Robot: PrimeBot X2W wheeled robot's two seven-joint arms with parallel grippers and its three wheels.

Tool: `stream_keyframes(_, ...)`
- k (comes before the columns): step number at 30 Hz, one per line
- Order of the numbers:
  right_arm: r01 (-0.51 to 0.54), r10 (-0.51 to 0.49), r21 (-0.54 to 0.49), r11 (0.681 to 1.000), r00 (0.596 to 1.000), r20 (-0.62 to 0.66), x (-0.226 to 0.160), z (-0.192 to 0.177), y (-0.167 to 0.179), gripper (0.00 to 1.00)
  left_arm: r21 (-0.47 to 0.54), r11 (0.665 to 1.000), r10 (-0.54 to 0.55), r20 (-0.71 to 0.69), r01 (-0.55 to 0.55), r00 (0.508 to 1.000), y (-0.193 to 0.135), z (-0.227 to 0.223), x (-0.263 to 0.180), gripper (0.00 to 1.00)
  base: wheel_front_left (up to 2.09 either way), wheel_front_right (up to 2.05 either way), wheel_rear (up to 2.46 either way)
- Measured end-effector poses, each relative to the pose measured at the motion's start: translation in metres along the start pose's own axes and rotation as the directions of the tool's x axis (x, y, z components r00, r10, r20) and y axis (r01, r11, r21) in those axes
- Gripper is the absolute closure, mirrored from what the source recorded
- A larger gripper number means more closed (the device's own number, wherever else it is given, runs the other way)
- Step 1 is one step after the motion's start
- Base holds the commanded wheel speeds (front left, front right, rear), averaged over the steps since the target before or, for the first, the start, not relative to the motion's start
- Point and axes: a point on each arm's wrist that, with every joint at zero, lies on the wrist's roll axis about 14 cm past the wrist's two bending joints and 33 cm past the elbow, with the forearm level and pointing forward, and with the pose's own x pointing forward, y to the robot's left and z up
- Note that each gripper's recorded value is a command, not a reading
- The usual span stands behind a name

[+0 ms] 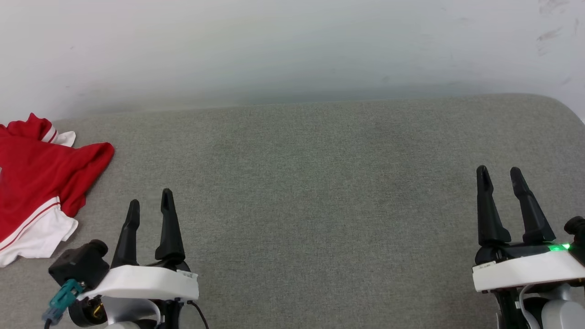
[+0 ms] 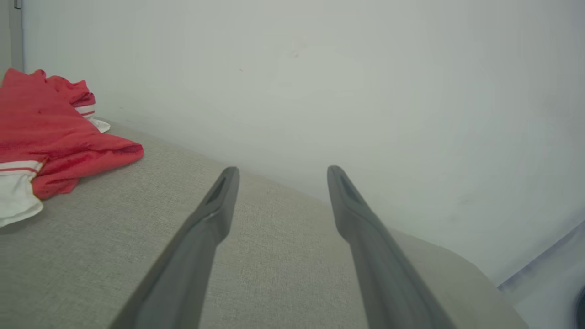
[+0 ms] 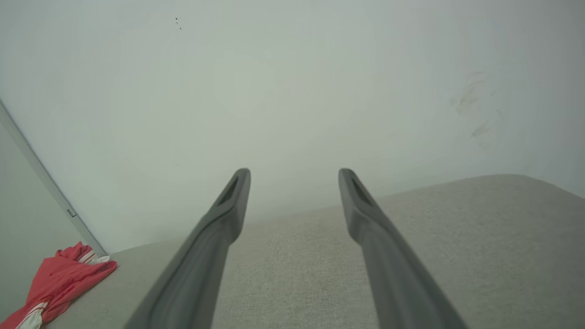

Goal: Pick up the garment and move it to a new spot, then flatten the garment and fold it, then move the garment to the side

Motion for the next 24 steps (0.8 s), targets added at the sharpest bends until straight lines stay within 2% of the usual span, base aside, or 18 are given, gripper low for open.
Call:
stream_keyframes(8,-0.012,0.014,-0.107,0.994,1.0,0.017,-0.001,0.004,0.002,0.0,0.135,0.991,-0.008,-0.019,0.011,1.0,-0.01,-0.009,-0.004,0.0,0.0,0.0,0.0)
stream_keyframes(16,-0.019,0.017,-0.204,0.979,1.0,-0.007,-0.006,-0.004,0.0,0.0,0.265,0.964,-0.029,-0.023,0.035,0.999,-0.018,-0.017,-0.01,0.0,0.0,0.0,0.0)
stream_keyframes(24,-0.035,0.035,-0.279,0.96,0.999,-0.007,-0.007,-0.004,0.003,0.0,0.325,0.943,-0.055,-0.046,0.067,0.997,-0.024,-0.029,-0.015,0.0,0.0,0.0,0.0)
